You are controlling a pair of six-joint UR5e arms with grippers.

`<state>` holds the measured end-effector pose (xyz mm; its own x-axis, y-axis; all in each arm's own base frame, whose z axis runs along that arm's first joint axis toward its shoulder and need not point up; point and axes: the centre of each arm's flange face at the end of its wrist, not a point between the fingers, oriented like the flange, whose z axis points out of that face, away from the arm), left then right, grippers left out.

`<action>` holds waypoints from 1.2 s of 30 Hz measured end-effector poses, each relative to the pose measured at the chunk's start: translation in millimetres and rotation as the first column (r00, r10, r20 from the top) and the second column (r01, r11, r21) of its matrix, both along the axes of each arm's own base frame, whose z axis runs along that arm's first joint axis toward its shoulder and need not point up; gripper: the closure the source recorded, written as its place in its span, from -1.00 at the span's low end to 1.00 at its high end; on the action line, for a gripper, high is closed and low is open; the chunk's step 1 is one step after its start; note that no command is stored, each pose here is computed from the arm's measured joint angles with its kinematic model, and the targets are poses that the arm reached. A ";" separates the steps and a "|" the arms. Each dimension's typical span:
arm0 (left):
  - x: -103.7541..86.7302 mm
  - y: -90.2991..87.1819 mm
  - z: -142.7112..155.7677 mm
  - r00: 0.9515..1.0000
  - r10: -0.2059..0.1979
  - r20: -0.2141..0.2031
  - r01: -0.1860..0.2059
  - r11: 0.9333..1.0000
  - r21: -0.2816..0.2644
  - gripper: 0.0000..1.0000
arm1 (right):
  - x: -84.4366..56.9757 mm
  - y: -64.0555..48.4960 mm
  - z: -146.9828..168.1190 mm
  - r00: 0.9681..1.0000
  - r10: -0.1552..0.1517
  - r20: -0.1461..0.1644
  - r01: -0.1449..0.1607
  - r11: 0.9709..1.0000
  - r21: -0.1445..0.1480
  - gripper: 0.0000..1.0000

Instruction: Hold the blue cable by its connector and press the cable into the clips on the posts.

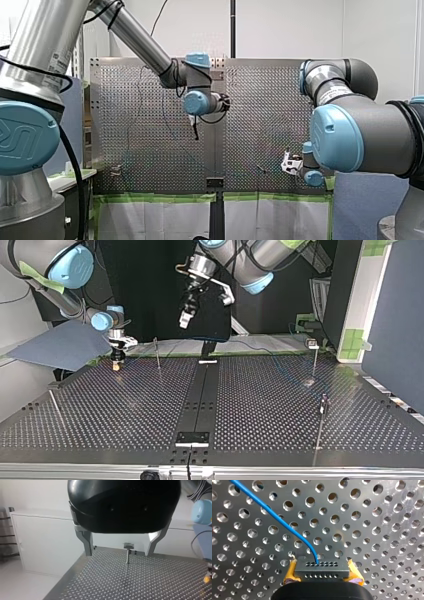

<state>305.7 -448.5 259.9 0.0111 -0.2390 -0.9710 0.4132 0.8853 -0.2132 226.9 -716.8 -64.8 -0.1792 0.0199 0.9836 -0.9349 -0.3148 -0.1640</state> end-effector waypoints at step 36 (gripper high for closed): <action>-63.1 66.1 -67.1 0.999 0.012 0.034 -0.010 0.999 -0.049 -1.00 | 1.9 0.8 0.0 1.000 -0.015 -0.013 0.015 1.000 -0.001 1.00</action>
